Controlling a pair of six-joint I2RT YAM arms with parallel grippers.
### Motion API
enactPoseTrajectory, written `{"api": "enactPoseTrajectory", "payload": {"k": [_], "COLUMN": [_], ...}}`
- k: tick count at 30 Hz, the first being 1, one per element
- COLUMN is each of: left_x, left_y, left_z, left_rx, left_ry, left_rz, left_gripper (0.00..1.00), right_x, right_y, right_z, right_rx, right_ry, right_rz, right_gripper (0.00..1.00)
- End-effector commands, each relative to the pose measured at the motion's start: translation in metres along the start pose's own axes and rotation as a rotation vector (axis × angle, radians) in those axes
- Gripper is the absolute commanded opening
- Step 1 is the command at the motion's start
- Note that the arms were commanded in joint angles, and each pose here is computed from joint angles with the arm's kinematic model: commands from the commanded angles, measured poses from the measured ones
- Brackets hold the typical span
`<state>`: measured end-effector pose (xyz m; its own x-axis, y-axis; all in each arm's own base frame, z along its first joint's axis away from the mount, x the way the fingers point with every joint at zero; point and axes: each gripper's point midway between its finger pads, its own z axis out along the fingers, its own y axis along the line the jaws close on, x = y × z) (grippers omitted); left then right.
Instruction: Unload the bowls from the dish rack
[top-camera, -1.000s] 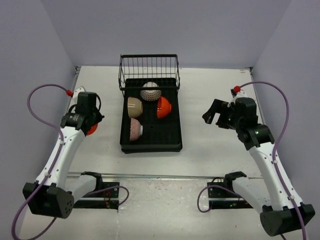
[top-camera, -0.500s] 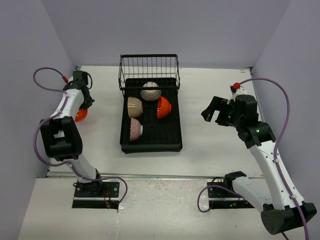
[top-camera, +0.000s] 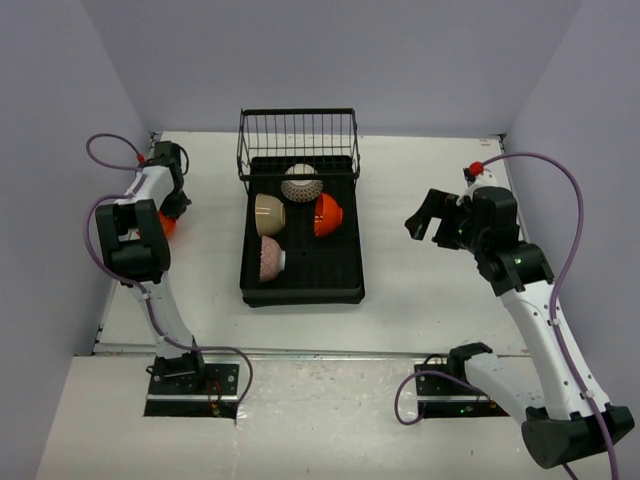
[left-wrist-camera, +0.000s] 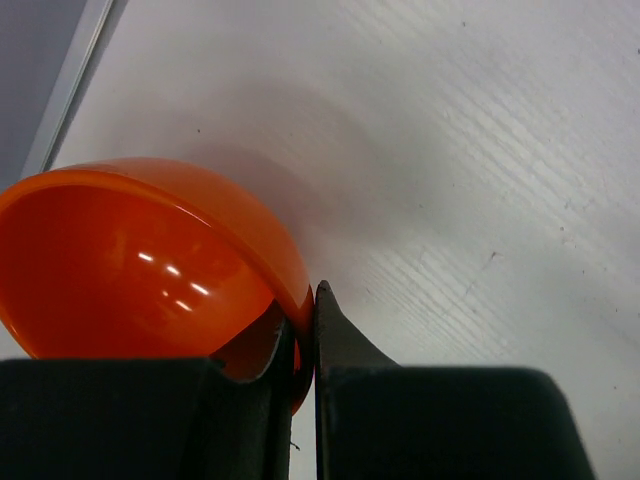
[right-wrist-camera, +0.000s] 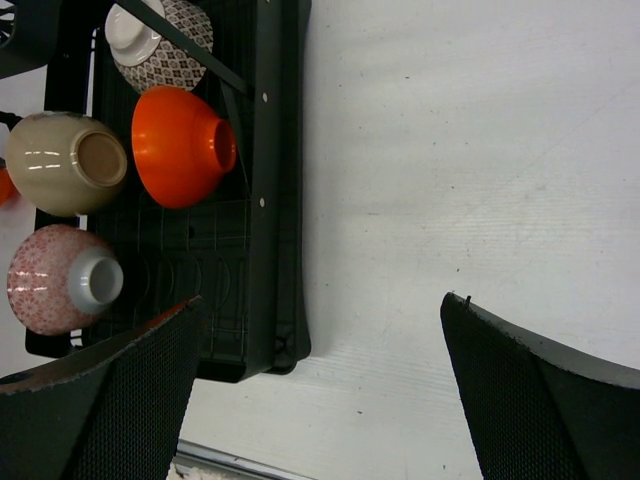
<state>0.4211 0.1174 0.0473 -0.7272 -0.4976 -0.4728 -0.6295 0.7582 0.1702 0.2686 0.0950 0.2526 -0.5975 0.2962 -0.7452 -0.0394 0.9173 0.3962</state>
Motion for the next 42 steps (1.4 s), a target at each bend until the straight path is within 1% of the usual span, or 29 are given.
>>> {"api": "enactPoseTrajectory", "payload": {"k": [1, 6, 7, 11, 12, 17, 18, 20, 22, 23, 24, 26, 27, 29, 30, 32, 33, 35, 36, 38, 39, 40, 41, 42], "left_x": [-0.037, -0.04, -0.038, -0.032, -0.03, -0.027, -0.027, -0.027, -0.028, -0.032, -0.032, -0.036, -0.043, -0.041, -0.042, -0.04, -0.039, -0.034, -0.027, -0.018, -0.006, 0.001, 0.012, 0.034], "left_y": [0.011, 0.01, 0.009, 0.008, 0.008, 0.007, 0.007, 0.007, 0.01, 0.009, 0.009, 0.012, 0.014, 0.013, 0.015, 0.01, 0.013, 0.012, 0.011, 0.008, 0.003, 0.001, -0.004, -0.016], "left_z": [-0.006, 0.004, 0.005, 0.009, 0.01, 0.015, 0.015, 0.014, 0.009, 0.003, 0.003, -0.008, -0.02, -0.031, -0.046, -0.063, -0.078, -0.094, -0.109, -0.124, -0.139, -0.146, -0.152, -0.164], "left_rx": [-0.021, -0.022, -0.015, 0.0, 0.003, 0.014, 0.014, 0.021, 0.021, 0.036, 0.036, 0.042, 0.054, 0.091, 0.118, 0.183, 0.209, 0.263, 0.313, 0.369, 0.441, 0.474, 0.512, 0.563], "left_ry": [-0.077, -0.048, -0.039, -0.022, -0.016, 0.003, 0.004, 0.006, -0.005, -0.021, -0.022, -0.041, -0.066, -0.076, -0.099, -0.117, -0.14, -0.149, -0.155, -0.16, -0.156, -0.15, -0.13, -0.104], "left_rz": [-0.016, -0.006, -0.004, -0.006, -0.007, -0.004, -0.003, -0.008, -0.019, -0.027, -0.027, -0.043, -0.059, -0.094, -0.128, -0.154, -0.178, -0.19, -0.201, -0.206, -0.204, -0.2, -0.183, -0.134], "left_gripper": [0.0, 0.0, 0.04, 0.09, 0.12, 0.18, 0.23, 0.28, 0.37, 0.49, 0.55, 0.61, 0.65, 0.68, 0.72, 0.75, 0.76, 0.77, 0.77, 0.78, 0.78, 0.78, 0.77, 0.77], "right_x": [-0.014, -0.01, -0.01, -0.011, -0.011, -0.011, -0.012, -0.011, -0.01, -0.01, -0.01, -0.01, -0.01, -0.01, -0.01, -0.01, -0.01, -0.008, -0.008, -0.006, -0.006, -0.005, -0.004, -0.004], "right_y": [0.003, 0.002, 0.002, 0.002, 0.003, 0.004, 0.004, 0.003, 0.004, 0.005, 0.005, 0.006, 0.007, 0.008, 0.008, 0.01, 0.01, 0.011, 0.011, 0.011, 0.011, 0.012, 0.012, 0.014], "right_z": [-0.008, -0.007, -0.007, -0.008, -0.008, -0.011, -0.013, -0.014, -0.016, -0.017, -0.017, -0.018, -0.019, -0.02, -0.021, -0.022, -0.023, -0.023, -0.023, -0.021, -0.021, -0.02, -0.017, -0.016], "right_rx": [0.002, 0.009, 0.01, 0.008, 0.006, 0.002, 0.0, 0.002, -0.003, -0.006, -0.006, -0.014, -0.018, -0.021, -0.024, -0.034, -0.036, -0.039, -0.042, -0.041, -0.045, -0.048, -0.05, -0.057], "right_ry": [-0.043, -0.033, -0.032, -0.036, -0.035, -0.037, -0.041, -0.04, -0.04, -0.04, -0.04, -0.044, -0.046, -0.046, -0.045, -0.045, -0.047, -0.041, -0.039, -0.028, -0.028, -0.023, -0.014, -0.007], "right_rz": [-0.017, -0.006, -0.004, 0.001, 0.0, 0.001, 0.001, 0.002, 0.002, 0.004, 0.004, 0.005, 0.005, 0.01, 0.012, 0.014, 0.014, 0.013, 0.01, 0.007, 0.007, 0.007, 0.008, 0.008], "right_gripper": [0.99, 0.99, 0.99, 0.99, 0.99, 0.99, 0.99, 0.99, 0.99, 0.99, 0.99, 0.99, 0.99, 0.99, 0.99, 0.99, 0.99, 0.99, 0.99, 0.99, 0.99, 0.99, 0.99, 0.99]}}
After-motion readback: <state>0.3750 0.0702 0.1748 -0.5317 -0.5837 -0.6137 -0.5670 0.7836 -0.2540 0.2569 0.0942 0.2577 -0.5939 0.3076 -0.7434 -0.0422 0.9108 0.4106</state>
